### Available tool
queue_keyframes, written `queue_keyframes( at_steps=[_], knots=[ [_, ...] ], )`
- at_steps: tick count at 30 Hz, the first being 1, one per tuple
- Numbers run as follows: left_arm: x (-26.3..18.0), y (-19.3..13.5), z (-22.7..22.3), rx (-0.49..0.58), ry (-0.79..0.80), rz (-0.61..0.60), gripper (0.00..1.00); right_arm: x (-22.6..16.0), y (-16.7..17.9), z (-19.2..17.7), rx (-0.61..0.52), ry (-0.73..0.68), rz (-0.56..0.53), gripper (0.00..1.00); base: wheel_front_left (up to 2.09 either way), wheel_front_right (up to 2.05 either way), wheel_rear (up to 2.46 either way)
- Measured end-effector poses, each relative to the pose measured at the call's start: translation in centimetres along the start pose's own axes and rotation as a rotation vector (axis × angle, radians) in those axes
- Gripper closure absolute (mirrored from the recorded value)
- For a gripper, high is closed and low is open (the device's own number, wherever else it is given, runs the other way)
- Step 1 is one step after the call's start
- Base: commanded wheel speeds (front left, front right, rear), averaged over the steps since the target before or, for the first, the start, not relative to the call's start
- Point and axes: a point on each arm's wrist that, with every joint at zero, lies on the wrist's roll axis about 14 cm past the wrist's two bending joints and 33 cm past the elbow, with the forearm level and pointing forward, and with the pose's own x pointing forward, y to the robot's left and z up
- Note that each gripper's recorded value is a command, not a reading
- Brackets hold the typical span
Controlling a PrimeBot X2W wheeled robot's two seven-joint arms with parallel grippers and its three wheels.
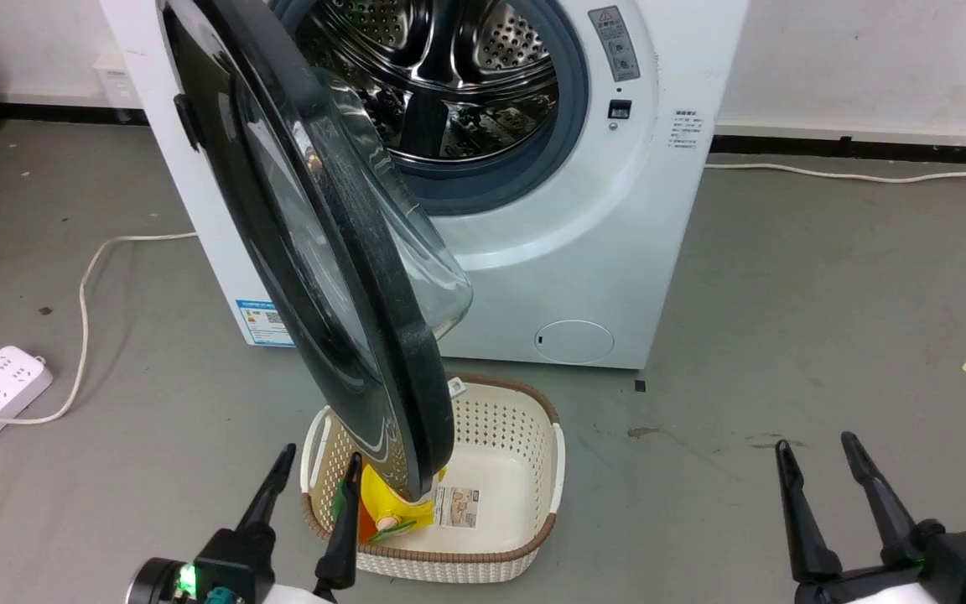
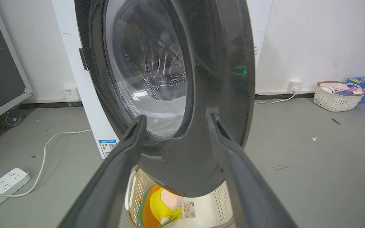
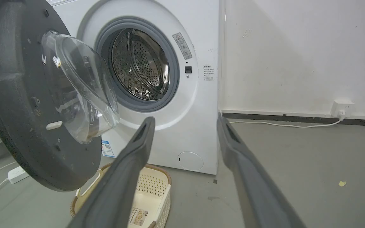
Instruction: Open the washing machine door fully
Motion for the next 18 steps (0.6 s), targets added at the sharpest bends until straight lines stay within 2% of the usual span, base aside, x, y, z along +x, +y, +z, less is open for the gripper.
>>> queue_keyframes(
  at_steps=[13,14,15,18],
  knots=[
    [-0.3,-0.1,-0.4,0.000,0.013,0.007,0.00,0.2,1.3,-0.7,-0.008,0.013,0.021,0.00,0.00,0.00,0.00],
    [-0.2,-0.1,-0.4,-0.001,0.012,0.006,0.62,0.2,1.3,-0.7,-0.007,0.013,0.020,0.00,0.00,0.00,0.00],
    [-0.2,-0.1,-0.3,0.000,0.008,0.005,1.00,0.2,1.3,-0.7,-0.006,0.014,0.019,0.00,0.00,0.00,0.00],
    [0.1,-0.2,0.3,0.002,-0.011,-0.003,1.00,0.2,1.3,-0.8,-0.004,0.018,0.019,0.00,0.00,0.00,0.00]
  ],
)
